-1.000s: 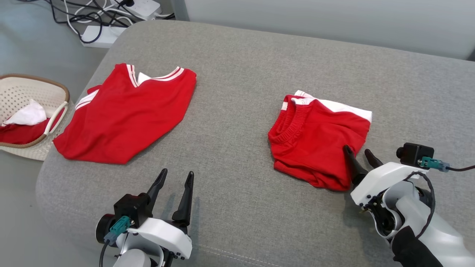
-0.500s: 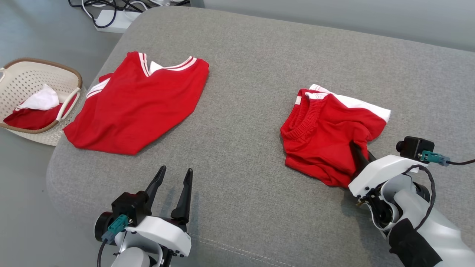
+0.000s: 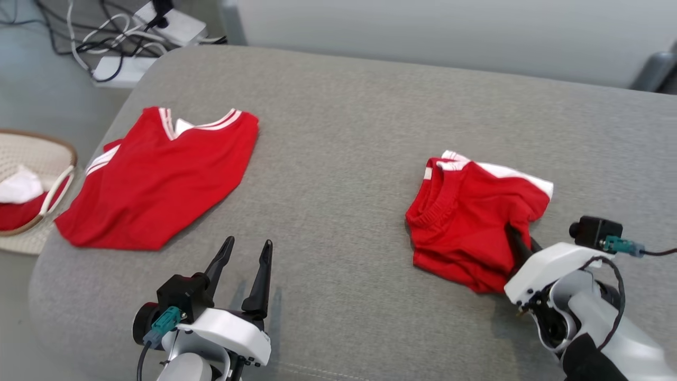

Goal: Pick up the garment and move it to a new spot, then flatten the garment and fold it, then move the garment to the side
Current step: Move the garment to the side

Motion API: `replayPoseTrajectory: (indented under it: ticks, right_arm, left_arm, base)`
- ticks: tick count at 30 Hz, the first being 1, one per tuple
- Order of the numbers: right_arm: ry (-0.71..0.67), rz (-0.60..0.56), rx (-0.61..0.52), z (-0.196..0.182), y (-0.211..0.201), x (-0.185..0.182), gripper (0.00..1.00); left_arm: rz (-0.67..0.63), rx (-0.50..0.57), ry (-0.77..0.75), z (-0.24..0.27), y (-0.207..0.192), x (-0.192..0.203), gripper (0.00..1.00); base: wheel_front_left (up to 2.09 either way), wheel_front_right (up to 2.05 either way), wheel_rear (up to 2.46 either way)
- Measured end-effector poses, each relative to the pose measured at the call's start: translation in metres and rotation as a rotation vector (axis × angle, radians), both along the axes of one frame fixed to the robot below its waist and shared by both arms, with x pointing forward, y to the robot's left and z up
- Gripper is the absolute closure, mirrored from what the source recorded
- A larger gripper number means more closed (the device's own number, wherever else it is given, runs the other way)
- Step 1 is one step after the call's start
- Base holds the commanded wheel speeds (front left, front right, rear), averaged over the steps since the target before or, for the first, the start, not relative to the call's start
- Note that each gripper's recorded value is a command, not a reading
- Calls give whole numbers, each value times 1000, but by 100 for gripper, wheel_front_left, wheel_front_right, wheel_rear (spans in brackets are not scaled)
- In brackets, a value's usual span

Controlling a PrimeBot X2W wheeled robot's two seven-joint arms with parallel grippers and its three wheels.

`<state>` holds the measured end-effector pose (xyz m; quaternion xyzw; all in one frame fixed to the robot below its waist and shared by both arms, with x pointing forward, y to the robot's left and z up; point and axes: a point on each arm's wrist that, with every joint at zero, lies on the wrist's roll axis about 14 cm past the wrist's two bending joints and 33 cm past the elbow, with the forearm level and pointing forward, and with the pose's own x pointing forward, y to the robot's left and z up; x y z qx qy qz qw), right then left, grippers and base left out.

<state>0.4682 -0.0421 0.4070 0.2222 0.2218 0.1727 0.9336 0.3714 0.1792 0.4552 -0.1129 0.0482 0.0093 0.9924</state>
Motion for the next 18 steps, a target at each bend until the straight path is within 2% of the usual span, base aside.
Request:
replayPoseTrajectory:
  ticks: [7,18]
  right_arm:
    - [1,-94,0,3,-39,-20,100]
    - [7,-293,19,3,-114,-59,100]
  left_arm:
    - [-98,-2,-36,10,-32,12,0]
    - [-306,-4,-47,11,-103,31,0]
  base:
    - [0,0,0]
    - [0,0,0]
